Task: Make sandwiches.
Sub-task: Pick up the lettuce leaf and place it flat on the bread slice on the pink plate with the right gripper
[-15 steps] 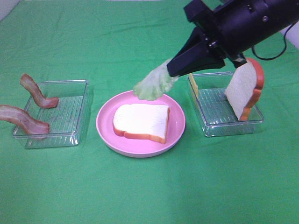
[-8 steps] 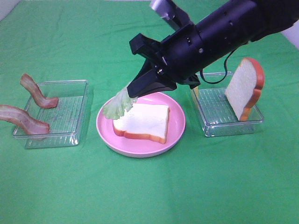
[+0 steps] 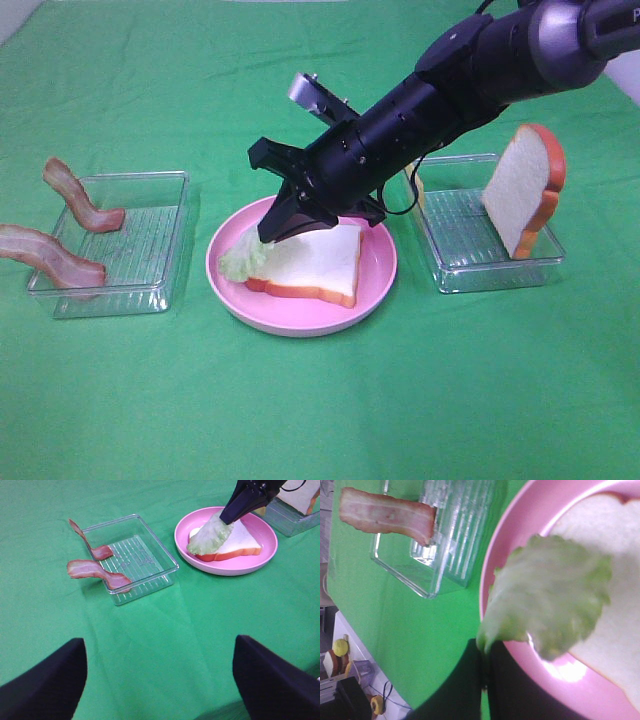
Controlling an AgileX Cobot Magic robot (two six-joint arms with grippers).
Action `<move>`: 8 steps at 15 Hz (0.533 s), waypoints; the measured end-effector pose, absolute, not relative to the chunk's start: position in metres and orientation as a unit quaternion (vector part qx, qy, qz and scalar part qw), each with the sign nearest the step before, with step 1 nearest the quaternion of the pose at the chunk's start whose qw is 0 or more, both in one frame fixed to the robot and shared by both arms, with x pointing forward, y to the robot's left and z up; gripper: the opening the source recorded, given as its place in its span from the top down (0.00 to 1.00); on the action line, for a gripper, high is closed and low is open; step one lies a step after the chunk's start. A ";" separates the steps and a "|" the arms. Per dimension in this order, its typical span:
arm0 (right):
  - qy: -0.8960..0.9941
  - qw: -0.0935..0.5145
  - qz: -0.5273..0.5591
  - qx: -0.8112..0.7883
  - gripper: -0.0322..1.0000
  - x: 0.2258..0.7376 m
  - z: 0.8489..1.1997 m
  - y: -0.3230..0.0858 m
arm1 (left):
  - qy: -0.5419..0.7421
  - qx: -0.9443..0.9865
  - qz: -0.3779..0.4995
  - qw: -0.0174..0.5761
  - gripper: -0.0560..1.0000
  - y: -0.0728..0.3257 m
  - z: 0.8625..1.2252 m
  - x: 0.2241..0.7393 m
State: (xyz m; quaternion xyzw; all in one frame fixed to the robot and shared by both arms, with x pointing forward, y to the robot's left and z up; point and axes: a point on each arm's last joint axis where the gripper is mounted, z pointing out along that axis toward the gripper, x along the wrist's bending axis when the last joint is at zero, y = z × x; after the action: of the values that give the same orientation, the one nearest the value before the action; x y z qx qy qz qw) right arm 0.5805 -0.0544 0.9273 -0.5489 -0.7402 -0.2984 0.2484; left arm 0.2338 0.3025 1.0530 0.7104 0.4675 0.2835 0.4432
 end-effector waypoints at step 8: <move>-0.759 0.152 -0.196 -0.602 0.97 0.582 0.920 -0.077 | 0.468 0.710 0.284 0.443 0.23 0.302 1.053 0.234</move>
State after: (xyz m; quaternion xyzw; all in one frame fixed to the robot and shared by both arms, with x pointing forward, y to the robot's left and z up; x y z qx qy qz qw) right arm 0.5820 -0.0766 0.9204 -0.6020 -0.7591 -0.1956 0.1517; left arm 0.2338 0.3025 1.0530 0.7104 0.4675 0.2835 0.4432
